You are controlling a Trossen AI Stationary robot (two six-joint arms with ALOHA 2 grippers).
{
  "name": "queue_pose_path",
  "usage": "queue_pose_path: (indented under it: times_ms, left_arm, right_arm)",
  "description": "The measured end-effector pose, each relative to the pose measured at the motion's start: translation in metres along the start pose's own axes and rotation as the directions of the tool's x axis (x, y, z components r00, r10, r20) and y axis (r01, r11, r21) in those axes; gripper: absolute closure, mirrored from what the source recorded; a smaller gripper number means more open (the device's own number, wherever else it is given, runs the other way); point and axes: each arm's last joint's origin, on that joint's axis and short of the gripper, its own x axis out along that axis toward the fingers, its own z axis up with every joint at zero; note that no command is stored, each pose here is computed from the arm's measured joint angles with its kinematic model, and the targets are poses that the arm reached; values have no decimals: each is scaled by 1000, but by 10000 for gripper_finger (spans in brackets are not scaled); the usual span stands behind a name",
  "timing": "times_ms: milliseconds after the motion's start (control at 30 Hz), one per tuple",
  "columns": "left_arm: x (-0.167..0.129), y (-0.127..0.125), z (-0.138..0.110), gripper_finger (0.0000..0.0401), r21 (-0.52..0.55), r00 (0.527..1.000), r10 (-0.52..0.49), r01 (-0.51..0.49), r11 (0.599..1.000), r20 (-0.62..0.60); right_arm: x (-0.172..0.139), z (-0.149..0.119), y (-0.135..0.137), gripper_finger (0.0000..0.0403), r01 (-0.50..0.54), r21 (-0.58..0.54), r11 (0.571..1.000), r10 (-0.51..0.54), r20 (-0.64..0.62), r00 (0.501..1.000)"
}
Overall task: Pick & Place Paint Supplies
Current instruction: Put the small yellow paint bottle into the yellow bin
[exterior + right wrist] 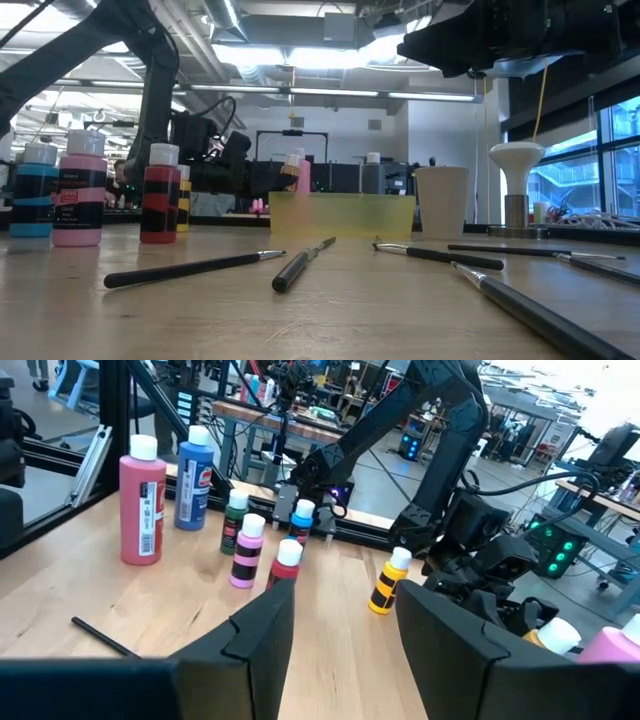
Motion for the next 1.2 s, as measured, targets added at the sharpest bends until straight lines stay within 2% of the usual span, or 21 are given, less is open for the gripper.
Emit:
queue_pose_path:
  times_ms: [467, 733, 800, 867, 1000, 1067, 1200]
  left_arm:
    - [0, 0, 0, 255, -2, 1000, 0, 0, 1000, -2]
    - [0, 0, -1, 237, -3, 1000, -1, 1, 1000, -3]
    - [0, 0, -1, 234, -1, 1000, -1, 1, 1000, -4]
    - [0, -1, -1, 233, 7, 1000, -2, 2, 1000, -5]
    - [0, -1, -1, 234, 12, 1000, -2, 2, 1000, -5]
    - [0, -1, -1, 234, 15, 1000, -2, 2, 1000, -5]
    - [0, -1, -1, 233, 21, 1000, -2, 2, 1000, -6]
  right_arm:
    - [0, 0, 0, 224, 0, 0, 1000, 0, 0, 1000]
    - [0, -1, 2, 224, -11, -3, 1000, 11, -9, 1000]
    - [-1, -2, 4, 224, -26, -31, 999, 25, -26, 999]
    - [0, 1, 2, 224, 16, -76, 997, -17, -18, 1000]
    - [11, 25, -13, 231, 191, -85, 978, -197, -56, 979]
    - [18, 37, -25, 239, 198, -93, 976, -208, -118, 971]
    - [38, 56, -54, 253, 145, 0, 989, -142, -207, 968]
